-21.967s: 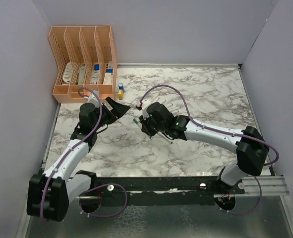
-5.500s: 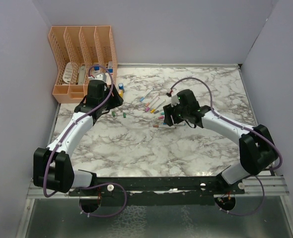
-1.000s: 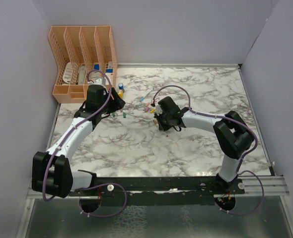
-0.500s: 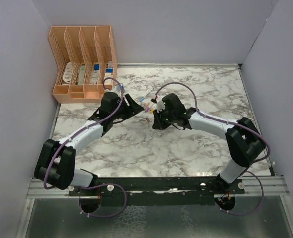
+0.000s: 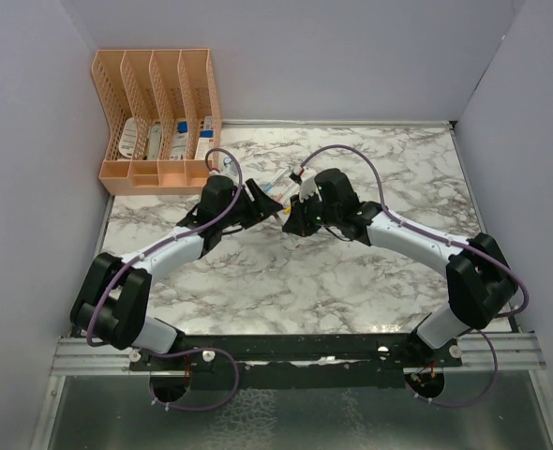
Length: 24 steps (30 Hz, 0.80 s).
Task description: Open the pen caps
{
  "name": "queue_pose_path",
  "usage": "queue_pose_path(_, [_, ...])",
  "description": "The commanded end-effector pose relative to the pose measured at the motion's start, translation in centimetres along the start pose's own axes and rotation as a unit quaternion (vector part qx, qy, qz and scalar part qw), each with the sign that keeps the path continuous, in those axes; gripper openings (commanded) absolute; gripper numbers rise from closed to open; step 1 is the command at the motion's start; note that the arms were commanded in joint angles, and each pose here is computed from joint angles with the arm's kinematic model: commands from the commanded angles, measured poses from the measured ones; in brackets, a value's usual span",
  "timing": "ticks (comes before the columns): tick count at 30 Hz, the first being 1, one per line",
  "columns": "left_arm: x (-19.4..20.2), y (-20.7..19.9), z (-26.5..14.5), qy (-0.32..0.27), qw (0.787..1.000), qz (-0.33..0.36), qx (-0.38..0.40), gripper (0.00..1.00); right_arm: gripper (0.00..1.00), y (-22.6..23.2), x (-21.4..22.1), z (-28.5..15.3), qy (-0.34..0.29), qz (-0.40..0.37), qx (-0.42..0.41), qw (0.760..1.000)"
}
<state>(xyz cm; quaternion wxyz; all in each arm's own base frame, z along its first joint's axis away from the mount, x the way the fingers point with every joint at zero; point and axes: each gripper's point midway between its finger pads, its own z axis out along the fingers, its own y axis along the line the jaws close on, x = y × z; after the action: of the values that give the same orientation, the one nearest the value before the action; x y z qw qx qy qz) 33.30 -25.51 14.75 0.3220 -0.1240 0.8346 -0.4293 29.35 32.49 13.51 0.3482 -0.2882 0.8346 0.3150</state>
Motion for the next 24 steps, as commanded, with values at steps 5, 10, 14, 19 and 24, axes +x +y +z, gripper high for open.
queue_pose_path(5, [-0.5, -2.21, 0.34, -0.004, 0.999, 0.005, 0.032, 0.54, 0.01, 1.68, -2.29, -0.94, -0.035, -0.009, -0.029, 0.999])
queue_pose_path(10, [-0.26, -2.54, 0.4, -0.001, 0.999, 0.006, 0.037, 0.46, 0.01, 1.76, -2.45, -1.09, -0.04, -0.009, -0.031, 0.999])
queue_pose_path(14, [-0.19, -2.67, 0.42, -0.001, 0.999, 0.007, 0.038, 0.4, 0.01, 1.87, -2.58, -1.08, -0.042, -0.008, -0.033, 0.999])
queue_pose_path(19, [-0.12, -2.66, 0.46, 0.0, 0.999, 0.007, 0.039, 0.29, 0.01, 1.84, -2.55, -0.95, -0.041, -0.008, -0.033, 0.999])
queue_pose_path(24, [0.0, -2.7, 0.54, 0.003, 0.999, 0.007, 0.041, 0.0, 0.01, 1.78, -2.46, -0.8, -0.039, -0.008, -0.033, 0.999])
